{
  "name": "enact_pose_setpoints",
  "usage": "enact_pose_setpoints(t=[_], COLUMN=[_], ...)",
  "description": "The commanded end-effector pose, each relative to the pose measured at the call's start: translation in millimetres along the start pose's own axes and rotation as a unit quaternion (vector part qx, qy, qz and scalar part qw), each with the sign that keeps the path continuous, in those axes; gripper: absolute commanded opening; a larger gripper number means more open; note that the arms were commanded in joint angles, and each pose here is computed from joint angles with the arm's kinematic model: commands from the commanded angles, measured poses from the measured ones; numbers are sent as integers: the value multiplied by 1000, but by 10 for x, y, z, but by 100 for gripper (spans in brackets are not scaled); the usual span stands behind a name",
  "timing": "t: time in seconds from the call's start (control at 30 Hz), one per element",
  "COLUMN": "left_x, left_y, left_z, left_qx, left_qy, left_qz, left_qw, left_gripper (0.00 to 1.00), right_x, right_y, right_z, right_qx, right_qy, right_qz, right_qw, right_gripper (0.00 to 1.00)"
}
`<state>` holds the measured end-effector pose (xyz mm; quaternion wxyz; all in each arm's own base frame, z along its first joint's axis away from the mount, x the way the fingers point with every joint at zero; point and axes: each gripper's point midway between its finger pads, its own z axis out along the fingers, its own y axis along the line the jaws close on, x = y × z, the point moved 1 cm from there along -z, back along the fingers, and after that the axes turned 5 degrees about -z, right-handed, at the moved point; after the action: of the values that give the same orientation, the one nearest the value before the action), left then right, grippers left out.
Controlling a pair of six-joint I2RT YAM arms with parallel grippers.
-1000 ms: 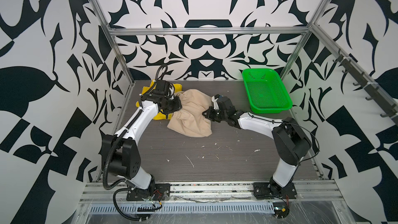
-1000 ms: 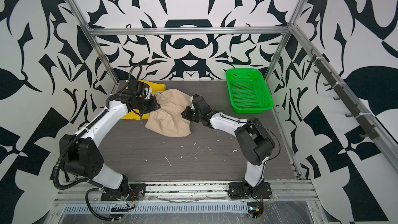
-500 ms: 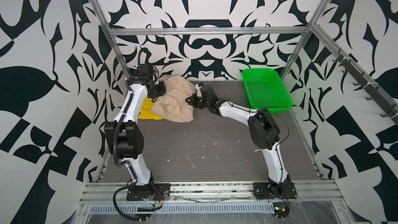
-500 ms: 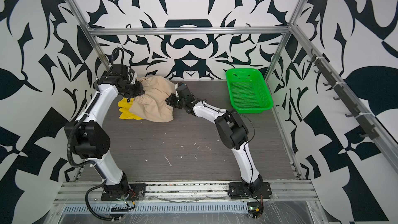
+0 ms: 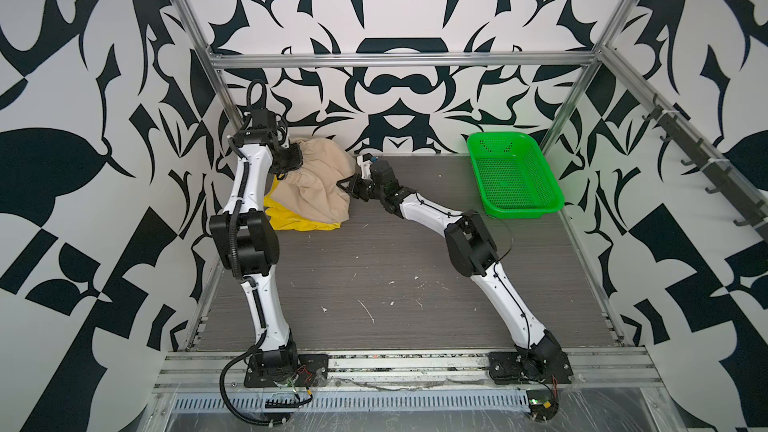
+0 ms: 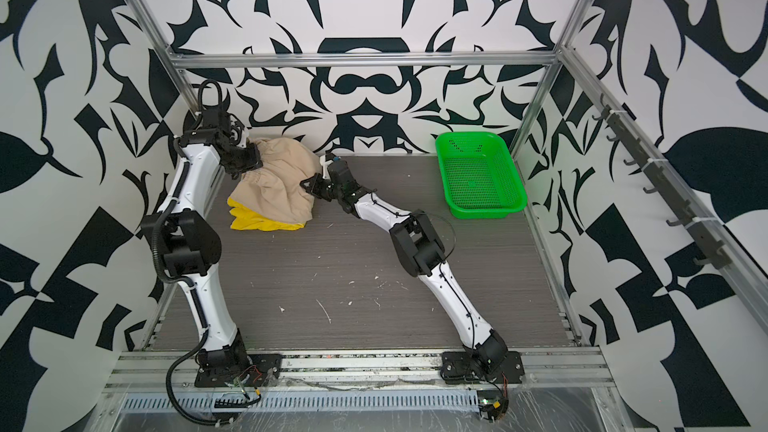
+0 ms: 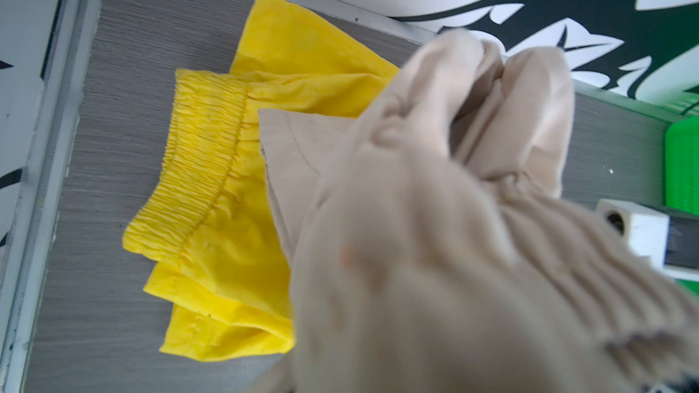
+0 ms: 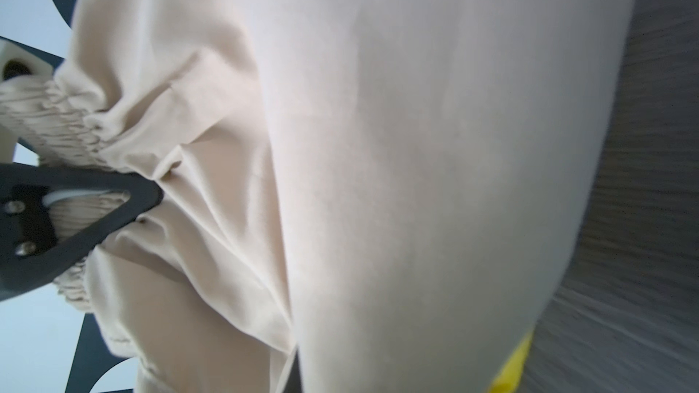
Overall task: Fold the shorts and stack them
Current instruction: 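Lower the beige shorts onto the yellow shorts with both grippers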
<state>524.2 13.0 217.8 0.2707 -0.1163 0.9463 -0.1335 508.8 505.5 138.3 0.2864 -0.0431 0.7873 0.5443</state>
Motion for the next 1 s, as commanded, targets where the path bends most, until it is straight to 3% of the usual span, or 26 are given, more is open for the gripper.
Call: enact_pose_setpoints(t=[0.0,0.13,0.47,0.53,0.6,0.67,0.77,0.87,0.97], left_x=[-160,-183,145,175,180,127,-45,-263,-417], left_y=[256,499,1040,1092,1103,1085,1018,887,728], left_z=[59,377,1150,1225,1244,1161,849,386,-43], left_qx=[-12,-23,-65,-70,-74,-76,-86,-91,-83], left_qy=[-13,0,70,76,79,72,43,-5,-54], left_qz=[-9,-27,-73,-78,-83,-85,-77,-68,-68], left_qw=[1000,999,993,992,991,991,992,994,993], left_gripper=[0,0,1,6,19,44,59,69,70], right_x=[-142,-118,-64,-57,-67,-91,-130,-148,-143], right_y=[147,-10,-316,-321,-305,-276,-227,-223,-231], right_z=[28,115,201,201,189,166,139,132,138], right_qx=[-25,-12,20,21,22,24,26,26,25], right_qy=[-11,-15,-22,-21,-22,-25,-29,-30,-30], right_qz=[-2,2,16,14,12,3,-6,-7,-5], right_qw=[1000,1000,999,999,999,999,999,999,999], right_gripper=[2,3,7,9,13,17,18,18,17])
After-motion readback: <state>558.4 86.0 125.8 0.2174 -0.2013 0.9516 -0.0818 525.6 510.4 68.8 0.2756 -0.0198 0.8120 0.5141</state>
